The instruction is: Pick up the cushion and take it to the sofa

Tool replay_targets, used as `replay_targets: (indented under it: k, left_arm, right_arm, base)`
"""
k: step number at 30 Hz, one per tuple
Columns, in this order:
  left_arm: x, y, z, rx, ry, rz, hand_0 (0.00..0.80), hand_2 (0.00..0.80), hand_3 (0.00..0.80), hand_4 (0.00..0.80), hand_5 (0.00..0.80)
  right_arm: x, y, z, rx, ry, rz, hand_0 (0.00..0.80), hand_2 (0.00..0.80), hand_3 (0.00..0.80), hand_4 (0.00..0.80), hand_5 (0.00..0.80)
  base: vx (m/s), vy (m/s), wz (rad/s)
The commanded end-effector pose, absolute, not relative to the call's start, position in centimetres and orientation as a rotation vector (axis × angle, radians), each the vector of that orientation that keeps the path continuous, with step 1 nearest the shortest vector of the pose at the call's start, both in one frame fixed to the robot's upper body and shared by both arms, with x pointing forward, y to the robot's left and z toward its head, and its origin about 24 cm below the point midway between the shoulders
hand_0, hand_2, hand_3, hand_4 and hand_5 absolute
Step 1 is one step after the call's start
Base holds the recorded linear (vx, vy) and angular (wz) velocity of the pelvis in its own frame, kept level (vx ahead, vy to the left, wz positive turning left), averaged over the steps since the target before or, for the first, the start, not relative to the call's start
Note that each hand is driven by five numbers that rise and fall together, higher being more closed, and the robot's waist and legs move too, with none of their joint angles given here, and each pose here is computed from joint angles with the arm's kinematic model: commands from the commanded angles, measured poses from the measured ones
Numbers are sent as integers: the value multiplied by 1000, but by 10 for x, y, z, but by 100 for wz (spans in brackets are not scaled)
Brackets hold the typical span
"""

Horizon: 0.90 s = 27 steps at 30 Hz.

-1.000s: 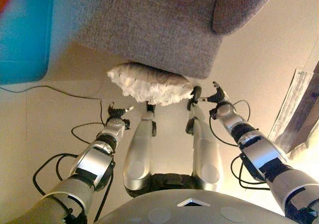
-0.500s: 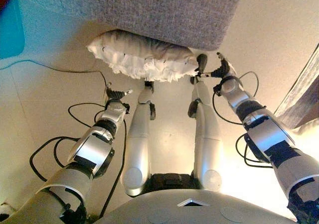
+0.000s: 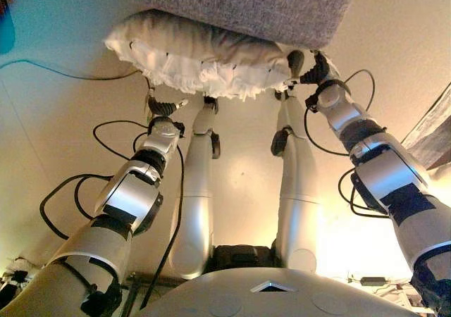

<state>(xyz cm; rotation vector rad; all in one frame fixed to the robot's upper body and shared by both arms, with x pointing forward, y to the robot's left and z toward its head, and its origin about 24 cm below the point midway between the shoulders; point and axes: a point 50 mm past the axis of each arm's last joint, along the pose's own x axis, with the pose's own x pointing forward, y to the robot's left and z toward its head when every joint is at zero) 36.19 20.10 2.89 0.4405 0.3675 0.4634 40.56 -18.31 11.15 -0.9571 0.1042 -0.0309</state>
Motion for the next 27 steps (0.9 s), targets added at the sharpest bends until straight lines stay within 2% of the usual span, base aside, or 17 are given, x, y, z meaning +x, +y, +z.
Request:
replay_targets:
  k: [1, 8, 17, 22, 27]
  left_arm:
    - [363, 209, 35, 389, 361, 539, 0, 0, 0, 0, 0]
    - [375, 207, 55, 368, 322, 548, 0, 0, 0, 0, 0]
    - [383, 209, 74, 364, 255, 586, 0, 0, 0, 0, 0]
    - [392, 208, 99, 338, 169, 630, 0, 0, 0, 0, 0]
    - [398, 208, 122, 290, 89, 703, 0, 0, 0, 0, 0]
  right_arm:
    - [410, -176, 132, -1066, -1, 52, 0, 0, 0, 0, 0]
    - [420, -154, 166, -1181, -82, 136, 0, 0, 0, 0, 0]
    - [426, -157, 198, -1417, -123, -10, 0, 0, 0, 0, 0]
    - [428, -152, 236, -1400, -283, -105, 0, 0, 0, 0, 0]
    - [424, -127, 263, -1372, -458, -22, 0, 0, 0, 0, 0]
  base:
    - [6, 10, 5]
    - [11, 21, 5]
    - [14, 3, 3]
    - [7, -3, 5]
    - [8, -5, 8]
